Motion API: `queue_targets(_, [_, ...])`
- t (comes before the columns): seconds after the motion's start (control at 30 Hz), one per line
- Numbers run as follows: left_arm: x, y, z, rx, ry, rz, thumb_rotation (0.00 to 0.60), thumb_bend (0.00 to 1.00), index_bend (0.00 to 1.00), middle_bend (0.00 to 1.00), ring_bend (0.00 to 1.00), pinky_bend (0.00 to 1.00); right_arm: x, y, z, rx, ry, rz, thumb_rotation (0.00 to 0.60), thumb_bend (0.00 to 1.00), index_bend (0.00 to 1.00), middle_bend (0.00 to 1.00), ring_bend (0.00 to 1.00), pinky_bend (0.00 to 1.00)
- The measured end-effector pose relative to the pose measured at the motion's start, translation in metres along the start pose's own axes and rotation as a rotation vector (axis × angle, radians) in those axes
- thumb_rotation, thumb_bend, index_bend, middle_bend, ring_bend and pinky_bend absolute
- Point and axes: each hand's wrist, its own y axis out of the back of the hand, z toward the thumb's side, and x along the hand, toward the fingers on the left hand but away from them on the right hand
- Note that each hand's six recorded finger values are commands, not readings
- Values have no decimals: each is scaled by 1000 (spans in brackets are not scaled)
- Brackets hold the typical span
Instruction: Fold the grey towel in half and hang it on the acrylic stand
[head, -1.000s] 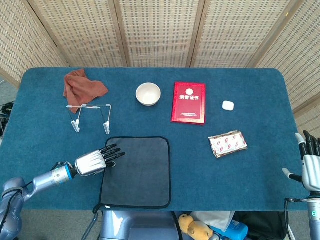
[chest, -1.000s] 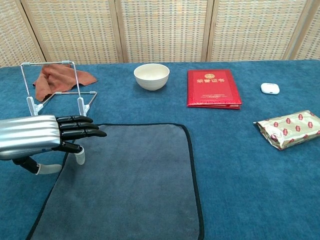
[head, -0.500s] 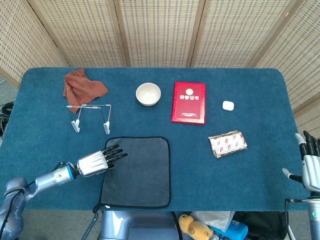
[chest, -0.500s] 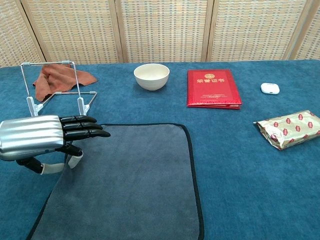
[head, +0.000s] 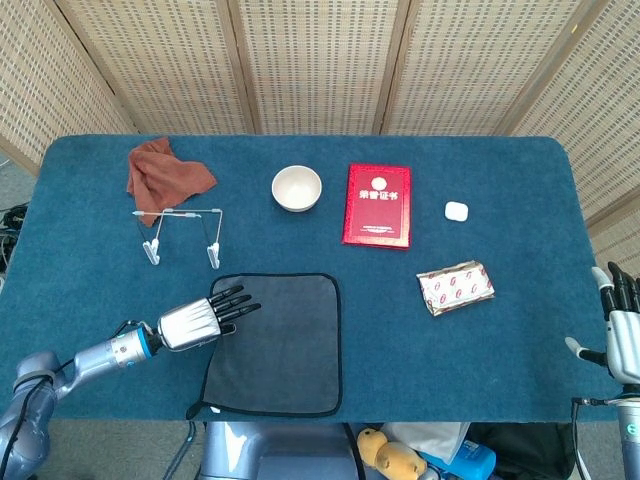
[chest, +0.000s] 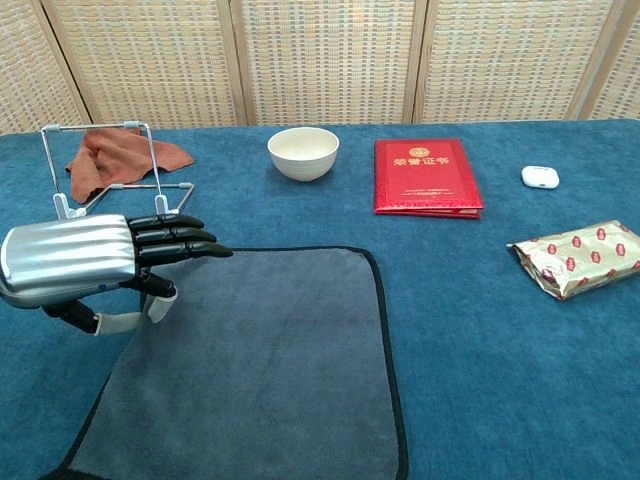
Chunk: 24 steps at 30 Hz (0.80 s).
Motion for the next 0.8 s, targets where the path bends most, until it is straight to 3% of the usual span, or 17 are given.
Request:
queue_targets(0.4, [39, 25, 7, 30, -29, 129, 600, 442, 707, 0, 0, 36, 0, 0, -1, -6, -1, 5, 600, 0, 0, 0, 0, 0])
queue_targets(0.8, [89, 33, 26, 75, -94, 155, 600, 435, 697, 0, 0, 39, -2, 2, -5, -18, -13, 5, 600, 0, 0, 0, 0, 0])
